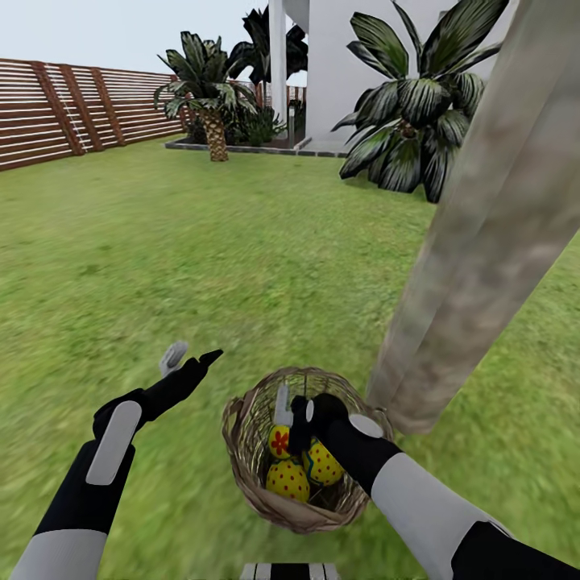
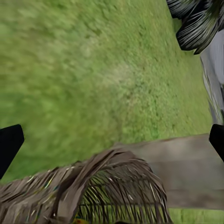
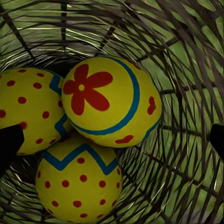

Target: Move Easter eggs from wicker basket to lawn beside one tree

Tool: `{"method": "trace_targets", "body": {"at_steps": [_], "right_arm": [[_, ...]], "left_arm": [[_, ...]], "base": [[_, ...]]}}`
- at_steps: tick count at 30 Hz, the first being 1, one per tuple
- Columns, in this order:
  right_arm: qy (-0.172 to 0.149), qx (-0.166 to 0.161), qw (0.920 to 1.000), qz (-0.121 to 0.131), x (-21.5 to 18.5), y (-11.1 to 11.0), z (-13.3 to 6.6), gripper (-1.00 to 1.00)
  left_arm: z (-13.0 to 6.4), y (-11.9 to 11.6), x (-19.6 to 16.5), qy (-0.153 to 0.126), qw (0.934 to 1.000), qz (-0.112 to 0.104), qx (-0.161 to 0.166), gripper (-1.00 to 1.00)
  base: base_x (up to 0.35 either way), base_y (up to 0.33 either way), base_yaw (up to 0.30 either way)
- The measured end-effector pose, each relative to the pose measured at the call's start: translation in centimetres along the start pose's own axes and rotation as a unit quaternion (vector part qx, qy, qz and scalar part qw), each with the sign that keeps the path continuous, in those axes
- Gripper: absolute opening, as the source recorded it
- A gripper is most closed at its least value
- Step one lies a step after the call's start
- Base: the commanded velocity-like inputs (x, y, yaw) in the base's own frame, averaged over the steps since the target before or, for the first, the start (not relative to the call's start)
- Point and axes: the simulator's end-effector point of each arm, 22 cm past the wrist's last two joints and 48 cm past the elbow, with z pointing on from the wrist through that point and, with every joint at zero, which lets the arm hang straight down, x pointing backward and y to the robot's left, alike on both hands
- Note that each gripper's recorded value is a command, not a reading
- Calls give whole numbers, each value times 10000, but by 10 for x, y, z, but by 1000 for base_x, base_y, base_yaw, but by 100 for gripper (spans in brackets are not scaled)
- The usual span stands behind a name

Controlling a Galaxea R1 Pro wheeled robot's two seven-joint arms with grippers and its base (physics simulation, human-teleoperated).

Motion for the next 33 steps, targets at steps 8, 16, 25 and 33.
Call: {"method": "trace_targets", "body": {"at_steps": [8,16,25,33], "right_arm": [[5,-67,10000,53,5,6,14,100],[74,-100,9999,29,13,4,26,100],[108,-103,9999,0,16,-9,36,100],[113,-210,9997,36,20,-3,50,100]], "left_arm": [[9,17,11,108,9999,-60,-110,100],[16,34,22,210,9994,-126,-226,100],[24,53,34,320,9987,-199,-354,100],[30,71,45,418,9977,-264,-469,100]], "base": [[0,0,0],[0,0,0],[0,0,0],[0,0,0]]}}
